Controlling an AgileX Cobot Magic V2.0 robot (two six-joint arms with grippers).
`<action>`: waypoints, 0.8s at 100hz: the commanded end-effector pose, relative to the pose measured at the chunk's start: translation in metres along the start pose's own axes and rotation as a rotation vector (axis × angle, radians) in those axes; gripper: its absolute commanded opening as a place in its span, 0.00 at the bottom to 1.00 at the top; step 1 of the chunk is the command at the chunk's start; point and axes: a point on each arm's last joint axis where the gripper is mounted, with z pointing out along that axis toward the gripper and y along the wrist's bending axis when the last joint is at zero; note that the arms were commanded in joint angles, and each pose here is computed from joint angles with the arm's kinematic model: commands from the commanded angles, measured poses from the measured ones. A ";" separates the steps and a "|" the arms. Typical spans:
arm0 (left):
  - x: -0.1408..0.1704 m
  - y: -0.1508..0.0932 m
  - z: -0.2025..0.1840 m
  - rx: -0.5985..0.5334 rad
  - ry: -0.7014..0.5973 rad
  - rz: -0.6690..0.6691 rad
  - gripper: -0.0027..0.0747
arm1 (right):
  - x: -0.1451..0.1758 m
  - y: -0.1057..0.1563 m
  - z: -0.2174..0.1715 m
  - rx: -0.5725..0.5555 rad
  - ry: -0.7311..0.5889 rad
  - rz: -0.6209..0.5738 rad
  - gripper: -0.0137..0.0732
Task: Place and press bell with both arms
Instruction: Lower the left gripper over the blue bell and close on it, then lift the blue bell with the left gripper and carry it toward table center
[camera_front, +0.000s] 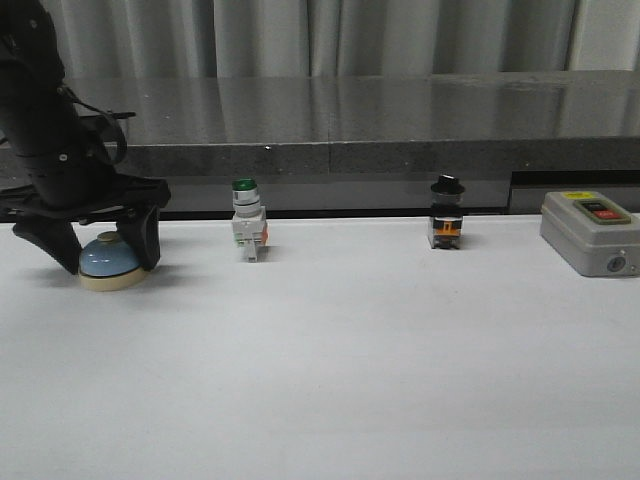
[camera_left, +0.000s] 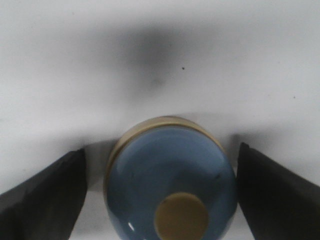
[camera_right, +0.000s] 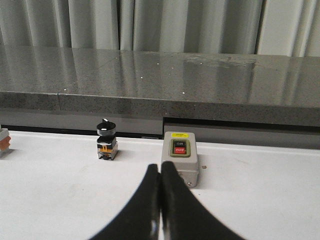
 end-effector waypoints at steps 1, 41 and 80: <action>-0.014 -0.008 -0.029 0.023 -0.101 -0.004 0.74 | -0.014 0.000 -0.002 0.005 -0.118 -0.008 0.09; -0.016 -0.009 -0.048 0.017 -0.140 0.009 0.36 | -0.014 0.000 -0.002 0.005 -0.118 -0.008 0.09; -0.012 -0.046 -0.132 0.059 -0.316 0.101 0.35 | -0.014 0.000 -0.002 0.005 -0.118 -0.008 0.09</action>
